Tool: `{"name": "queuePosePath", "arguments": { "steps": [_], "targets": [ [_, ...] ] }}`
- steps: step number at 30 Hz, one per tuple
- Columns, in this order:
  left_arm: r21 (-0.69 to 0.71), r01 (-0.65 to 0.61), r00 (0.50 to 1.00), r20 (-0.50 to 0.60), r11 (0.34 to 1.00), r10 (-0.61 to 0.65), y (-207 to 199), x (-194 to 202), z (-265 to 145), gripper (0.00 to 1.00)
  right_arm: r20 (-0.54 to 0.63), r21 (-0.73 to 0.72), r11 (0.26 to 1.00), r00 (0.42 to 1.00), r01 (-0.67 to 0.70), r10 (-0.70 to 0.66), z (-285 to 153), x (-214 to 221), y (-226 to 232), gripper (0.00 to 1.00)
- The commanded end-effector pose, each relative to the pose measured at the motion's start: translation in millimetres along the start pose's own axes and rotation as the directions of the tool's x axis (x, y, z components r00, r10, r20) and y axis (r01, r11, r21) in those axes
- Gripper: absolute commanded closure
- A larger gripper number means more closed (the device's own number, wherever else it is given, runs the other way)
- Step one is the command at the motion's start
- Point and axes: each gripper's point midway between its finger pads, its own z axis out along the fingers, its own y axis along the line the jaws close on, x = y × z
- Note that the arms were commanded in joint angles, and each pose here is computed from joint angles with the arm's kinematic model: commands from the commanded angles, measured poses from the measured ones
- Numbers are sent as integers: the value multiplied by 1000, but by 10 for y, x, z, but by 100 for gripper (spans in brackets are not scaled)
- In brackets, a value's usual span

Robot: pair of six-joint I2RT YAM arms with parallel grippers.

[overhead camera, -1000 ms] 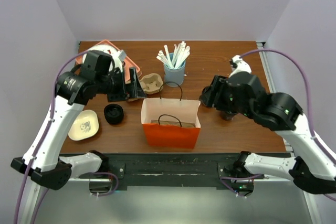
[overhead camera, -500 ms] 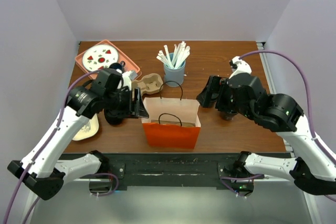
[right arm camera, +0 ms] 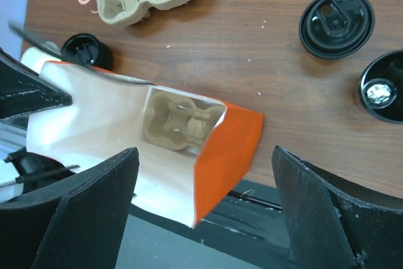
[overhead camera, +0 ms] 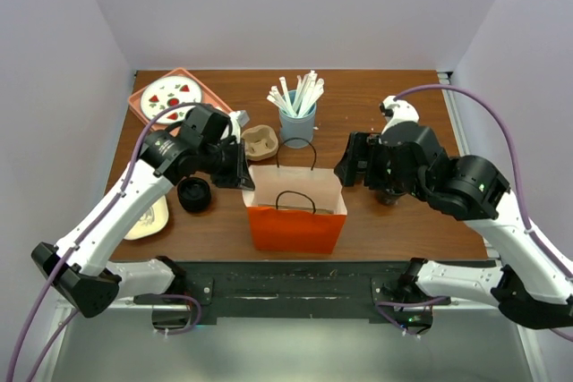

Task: Pack the takeout coffee

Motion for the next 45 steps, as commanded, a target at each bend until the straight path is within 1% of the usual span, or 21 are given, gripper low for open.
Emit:
{"name": "queuePosePath", "arguments": {
  "steps": [1,5,10,12,13,15,16,17,19,21,25,27,30,33,36,37,40,41,42,44,45],
  "targets": [
    [88,-72,991,122,993,61,-270,-292,-107,100,65,18,997,995,71,-72,-127,-255,-14,11],
    [53,-96,981,174,994,85,-275,-490,-76,100,70,48,995,993,90,-93,-112,-299,-35,12],
    [-24,-127,980,150,992,129,-128,-525,55,100,125,4,998,990,62,-62,-165,-438,63,17],
    [-46,-127,984,122,991,131,-61,-471,98,97,136,-3,999,989,54,-53,-155,-473,97,18],
    [-59,-129,984,116,990,136,-26,-466,117,94,135,5,999,989,53,-54,-125,-487,107,18],
    [-73,-138,983,114,988,145,3,-459,102,79,125,30,998,990,57,-60,-81,-483,97,18],
    [-86,-147,980,120,985,156,23,-474,91,74,119,41,998,992,49,-53,-46,-488,107,18],
    [-88,-154,977,134,984,165,0,-512,38,64,117,50,998,992,42,-48,-39,-496,106,18],
    [-109,-155,975,144,982,170,13,-553,-40,52,132,42,998,990,38,-43,-46,-549,141,18],
    [-116,-151,974,150,982,168,27,-549,-63,48,163,57,998,985,37,-46,-32,-623,123,19],
    [-98,-141,976,151,985,155,84,-449,-43,47,207,142,990,977,24,-54,98,-858,-112,27],
    [-70,-157,970,177,985,167,44,-473,-32,48,211,202,979,974,39,-83,206,-971,-272,28],
    [-77,-175,968,169,982,186,93,-444,12,55,174,269,962,979,52,-101,381,-1043,-466,28],
    [-89,-184,972,132,979,195,126,-402,28,62,128,300,953,988,49,-91,466,-988,-637,29],
    [-89,-195,964,165,977,208,98,-457,-41,70,78,305,952,995,37,-64,577,-847,-766,30],
    [-80,-201,961,178,976,212,63,-481,-71,82,69,300,953,996,32,-55,593,-801,-782,30],
    [-57,-219,951,213,974,226,-19,-559,-126,100,12,286,958,1000,21,-26,732,-561,-827,31],
    [-62,-218,948,223,974,226,-15,-579,-142,100,1,277,961,1000,18,-19,760,-505,-833,31],
    [-65,-233,939,244,970,242,-24,-606,-174,100,-42,272,962,999,29,-19,835,-364,-871,31],
    [-80,-252,927,267,965,264,5,-651,-166,100,-59,282,959,998,41,-26,899,-300,-931,31],
    [-84,-270,920,271,959,283,13,-662,-167,100,-92,295,953,995,74,-49,957,-220,-1021,31]
  ]
}}
